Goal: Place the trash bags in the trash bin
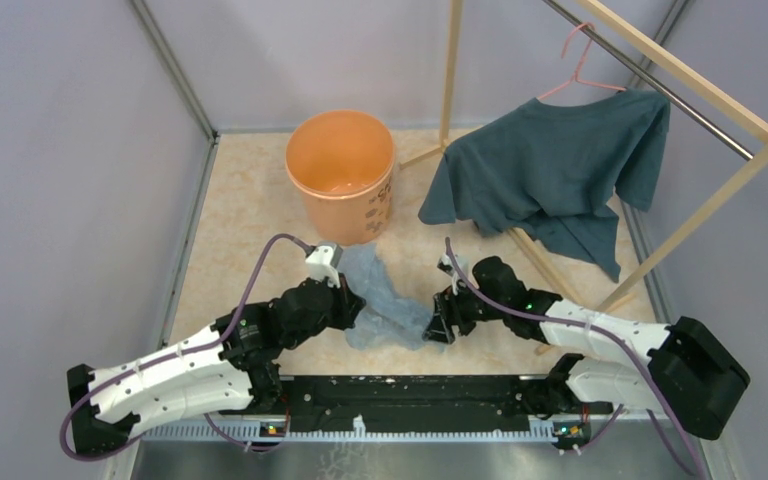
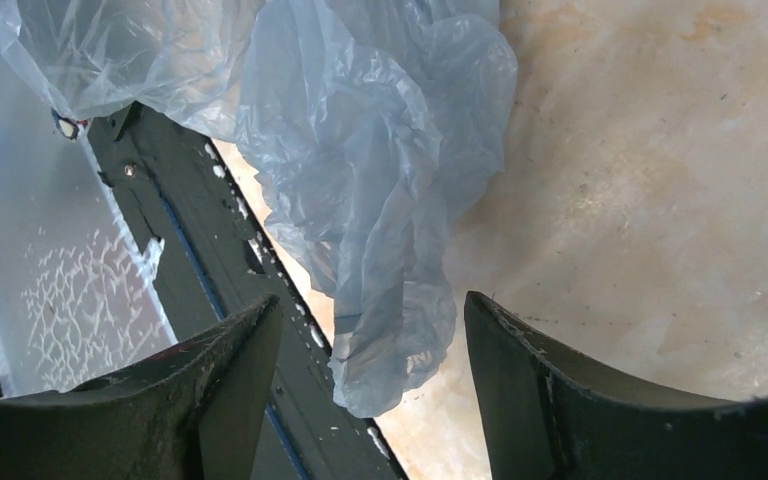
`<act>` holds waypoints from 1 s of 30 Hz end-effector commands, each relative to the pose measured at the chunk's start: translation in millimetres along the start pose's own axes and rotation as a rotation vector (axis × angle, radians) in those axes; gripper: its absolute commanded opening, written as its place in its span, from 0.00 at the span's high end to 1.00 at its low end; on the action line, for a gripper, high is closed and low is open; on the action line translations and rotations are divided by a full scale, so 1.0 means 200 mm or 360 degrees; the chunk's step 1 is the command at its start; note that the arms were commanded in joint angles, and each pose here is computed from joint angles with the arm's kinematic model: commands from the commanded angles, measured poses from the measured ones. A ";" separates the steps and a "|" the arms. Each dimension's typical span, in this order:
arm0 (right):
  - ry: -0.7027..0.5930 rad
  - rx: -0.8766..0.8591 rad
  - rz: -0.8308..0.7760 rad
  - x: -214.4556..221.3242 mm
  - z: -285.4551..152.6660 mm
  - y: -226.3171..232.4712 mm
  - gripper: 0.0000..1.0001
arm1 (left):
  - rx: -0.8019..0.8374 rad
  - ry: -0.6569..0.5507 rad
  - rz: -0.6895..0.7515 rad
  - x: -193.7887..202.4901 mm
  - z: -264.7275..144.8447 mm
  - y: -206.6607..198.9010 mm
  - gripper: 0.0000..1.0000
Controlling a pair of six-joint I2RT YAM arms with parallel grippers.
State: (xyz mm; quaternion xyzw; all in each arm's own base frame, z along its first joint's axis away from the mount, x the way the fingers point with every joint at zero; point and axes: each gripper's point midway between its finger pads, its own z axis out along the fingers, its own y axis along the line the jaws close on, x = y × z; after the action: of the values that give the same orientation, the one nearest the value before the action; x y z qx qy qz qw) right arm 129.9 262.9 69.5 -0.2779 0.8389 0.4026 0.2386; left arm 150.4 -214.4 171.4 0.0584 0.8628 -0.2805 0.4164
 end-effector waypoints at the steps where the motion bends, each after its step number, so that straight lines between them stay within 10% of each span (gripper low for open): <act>1: -0.0143 -0.0081 -0.0063 -0.17 0.03 0.09 0.33 | 0.0026 -0.0054 -0.0119 -0.02 0.01 -0.02 1.00; 8: -0.0267 -0.0004 -0.0061 -0.25 0.01 0.07 0.49 | 0.0059 -0.0021 -0.0128 0.00 0.01 -0.04 1.00; 15: -0.0174 -0.0113 -0.0018 -0.23 0.10 0.09 0.41 | 0.0065 -0.0011 -0.0152 0.01 0.00 -0.03 1.00; 23: -0.0135 0.0045 0.0054 -0.18 0.06 0.02 0.85 | 0.0120 0.0070 -0.0157 0.08 0.03 -0.07 1.00; 30: -0.0213 0.0439 0.0200 -0.14 -0.11 -0.16 0.92 | 0.0397 0.0192 -0.0145 0.16 0.12 -0.27 1.00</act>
State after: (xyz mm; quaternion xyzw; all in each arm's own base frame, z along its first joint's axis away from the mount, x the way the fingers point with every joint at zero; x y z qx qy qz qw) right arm 152.7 266.5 82.9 -0.2203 0.8525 0.3864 0.2746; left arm 132.7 -240.3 143.9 0.0616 0.8730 -0.3300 0.3537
